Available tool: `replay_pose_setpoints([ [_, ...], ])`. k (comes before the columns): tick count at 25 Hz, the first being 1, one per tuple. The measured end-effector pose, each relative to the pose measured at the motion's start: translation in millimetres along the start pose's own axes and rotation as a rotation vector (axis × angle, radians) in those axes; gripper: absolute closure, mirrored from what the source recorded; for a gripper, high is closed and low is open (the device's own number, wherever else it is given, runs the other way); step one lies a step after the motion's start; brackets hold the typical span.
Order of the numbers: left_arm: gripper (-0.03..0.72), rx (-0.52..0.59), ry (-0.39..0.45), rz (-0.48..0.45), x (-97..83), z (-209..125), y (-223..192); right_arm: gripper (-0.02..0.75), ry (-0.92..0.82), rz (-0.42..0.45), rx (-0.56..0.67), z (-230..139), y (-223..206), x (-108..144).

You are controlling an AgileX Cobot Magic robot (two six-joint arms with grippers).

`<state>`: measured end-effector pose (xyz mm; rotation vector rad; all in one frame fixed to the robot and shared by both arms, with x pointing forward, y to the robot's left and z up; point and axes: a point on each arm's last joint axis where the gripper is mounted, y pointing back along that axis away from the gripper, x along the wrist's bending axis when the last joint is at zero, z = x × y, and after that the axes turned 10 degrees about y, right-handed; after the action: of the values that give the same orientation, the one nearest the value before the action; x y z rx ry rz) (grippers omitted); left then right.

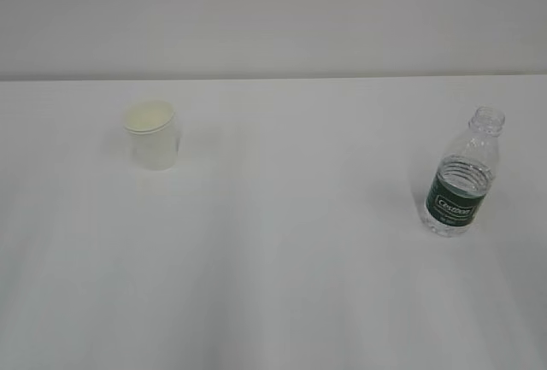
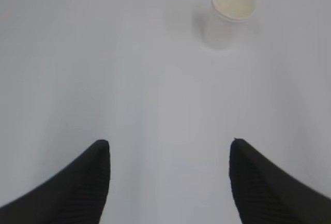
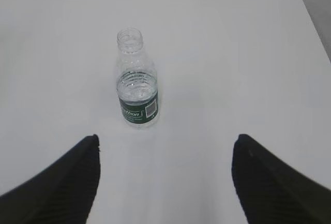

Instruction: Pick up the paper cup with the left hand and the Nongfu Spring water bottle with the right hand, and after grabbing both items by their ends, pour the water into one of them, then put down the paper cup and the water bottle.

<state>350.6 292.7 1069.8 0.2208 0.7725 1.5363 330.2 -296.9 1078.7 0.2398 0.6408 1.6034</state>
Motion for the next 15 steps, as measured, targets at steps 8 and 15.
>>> replay_pose_setpoints([
  [8,0.175,-0.103,0.002,-0.034,-7.5,22.1,-33.7,0.146,-0.001,-0.011,-0.075,16.5,-21.5,-3.1],
  [15,0.175,-0.099,-0.046,-0.011,-7.9,28.8,-66.4,0.146,-0.006,-0.024,-0.165,8.9,-40.1,0.0],
])
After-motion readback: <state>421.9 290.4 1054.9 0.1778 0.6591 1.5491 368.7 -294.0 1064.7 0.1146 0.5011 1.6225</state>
